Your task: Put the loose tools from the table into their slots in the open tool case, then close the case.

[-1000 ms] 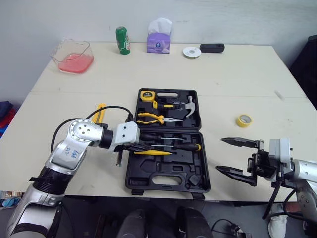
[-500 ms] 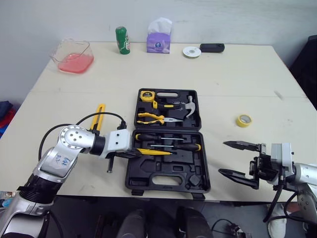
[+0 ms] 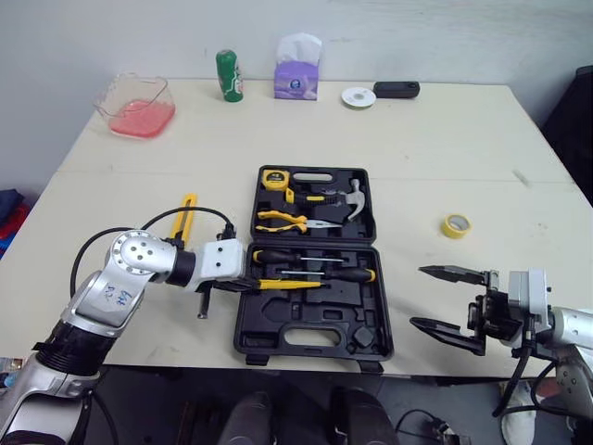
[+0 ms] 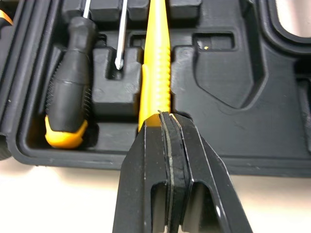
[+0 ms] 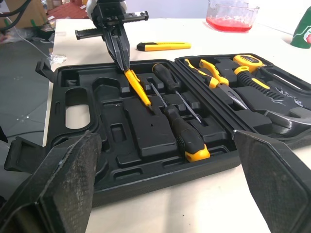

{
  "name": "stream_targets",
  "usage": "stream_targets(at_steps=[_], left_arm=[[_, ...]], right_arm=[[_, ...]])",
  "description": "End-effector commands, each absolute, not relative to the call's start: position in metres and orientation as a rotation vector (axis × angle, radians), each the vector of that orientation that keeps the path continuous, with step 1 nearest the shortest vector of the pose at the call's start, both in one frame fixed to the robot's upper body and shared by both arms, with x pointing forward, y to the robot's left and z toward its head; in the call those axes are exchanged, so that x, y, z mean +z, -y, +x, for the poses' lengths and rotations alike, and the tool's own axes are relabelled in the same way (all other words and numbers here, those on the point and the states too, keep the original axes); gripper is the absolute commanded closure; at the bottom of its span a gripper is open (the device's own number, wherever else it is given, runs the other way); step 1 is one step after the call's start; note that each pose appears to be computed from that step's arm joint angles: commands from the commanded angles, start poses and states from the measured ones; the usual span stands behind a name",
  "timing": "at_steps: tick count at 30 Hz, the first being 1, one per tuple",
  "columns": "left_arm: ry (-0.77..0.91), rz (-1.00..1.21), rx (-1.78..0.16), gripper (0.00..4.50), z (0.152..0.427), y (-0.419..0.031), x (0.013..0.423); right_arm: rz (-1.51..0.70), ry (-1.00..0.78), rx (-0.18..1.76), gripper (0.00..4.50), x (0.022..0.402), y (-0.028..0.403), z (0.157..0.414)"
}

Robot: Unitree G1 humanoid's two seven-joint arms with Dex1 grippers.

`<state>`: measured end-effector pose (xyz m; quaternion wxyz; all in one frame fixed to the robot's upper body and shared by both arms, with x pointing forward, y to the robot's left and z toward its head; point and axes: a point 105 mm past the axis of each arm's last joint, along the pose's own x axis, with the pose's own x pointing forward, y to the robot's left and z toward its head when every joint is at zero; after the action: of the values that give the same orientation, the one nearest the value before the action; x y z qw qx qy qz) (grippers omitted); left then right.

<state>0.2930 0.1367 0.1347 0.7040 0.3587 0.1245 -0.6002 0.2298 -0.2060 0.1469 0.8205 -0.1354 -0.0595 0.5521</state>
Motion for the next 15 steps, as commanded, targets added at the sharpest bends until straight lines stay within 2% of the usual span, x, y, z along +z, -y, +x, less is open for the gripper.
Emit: stream_targets(at_steps=[1,11,15], left_arm=[[-0.213,0.821,-1.306,4.46,0.299,-0.133,0.145],[-0.110,0.787,-1.214,4.46,0.314,-0.128,0.163],[-0.044,0.702,-1.396,4.46,0.289,-0.103,0.175]], right_arm=[[-0.297,0.157,1.165,0.00,0.151,0.207,0.228],[-0.299,0.164,1.168,0.00,0.154,0.201,0.229],[-0.302,0.167,1.168,0.00,0.158,0.197,0.230]])
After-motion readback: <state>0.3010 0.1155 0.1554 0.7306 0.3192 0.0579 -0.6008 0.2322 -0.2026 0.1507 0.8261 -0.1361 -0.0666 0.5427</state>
